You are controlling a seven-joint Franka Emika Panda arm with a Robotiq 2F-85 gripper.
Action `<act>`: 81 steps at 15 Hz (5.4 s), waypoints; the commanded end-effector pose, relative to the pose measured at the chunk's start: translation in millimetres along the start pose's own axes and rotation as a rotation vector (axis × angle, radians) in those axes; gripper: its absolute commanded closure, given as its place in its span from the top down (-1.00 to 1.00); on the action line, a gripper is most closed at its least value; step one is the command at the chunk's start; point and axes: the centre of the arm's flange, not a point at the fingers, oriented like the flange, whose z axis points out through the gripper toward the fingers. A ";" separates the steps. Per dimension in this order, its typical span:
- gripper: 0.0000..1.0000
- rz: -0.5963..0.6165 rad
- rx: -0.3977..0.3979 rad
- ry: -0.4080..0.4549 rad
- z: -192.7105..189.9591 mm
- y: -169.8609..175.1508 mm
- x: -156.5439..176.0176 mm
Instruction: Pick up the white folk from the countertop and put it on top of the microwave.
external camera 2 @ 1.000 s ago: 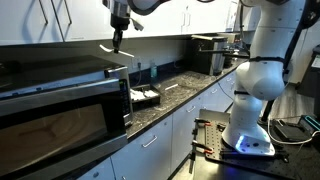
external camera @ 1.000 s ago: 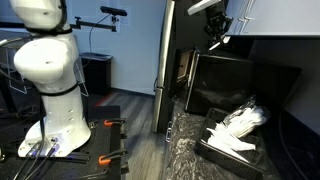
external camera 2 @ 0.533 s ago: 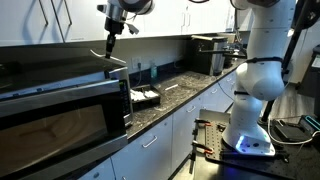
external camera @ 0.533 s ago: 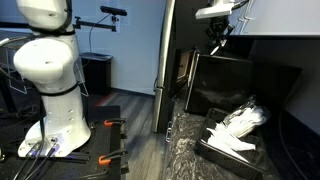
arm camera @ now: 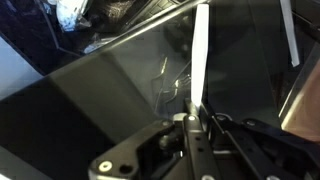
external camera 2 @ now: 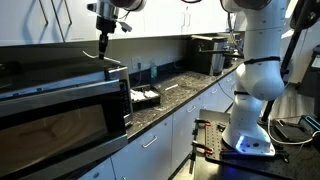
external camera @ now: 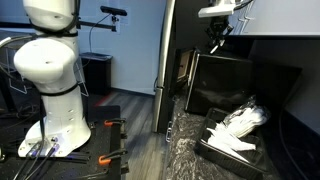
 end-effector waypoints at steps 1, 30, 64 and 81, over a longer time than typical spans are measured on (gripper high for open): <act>-0.96 -0.019 0.023 -0.045 2.9 12.5 22.7; 1.00 -0.096 0.033 -0.217 46.5 -1.4 39.8; 0.06 -0.153 -0.150 -0.137 19.4 -12.3 54.8; -1.00 0.043 -0.153 -0.190 -0.8 -40.6 16.6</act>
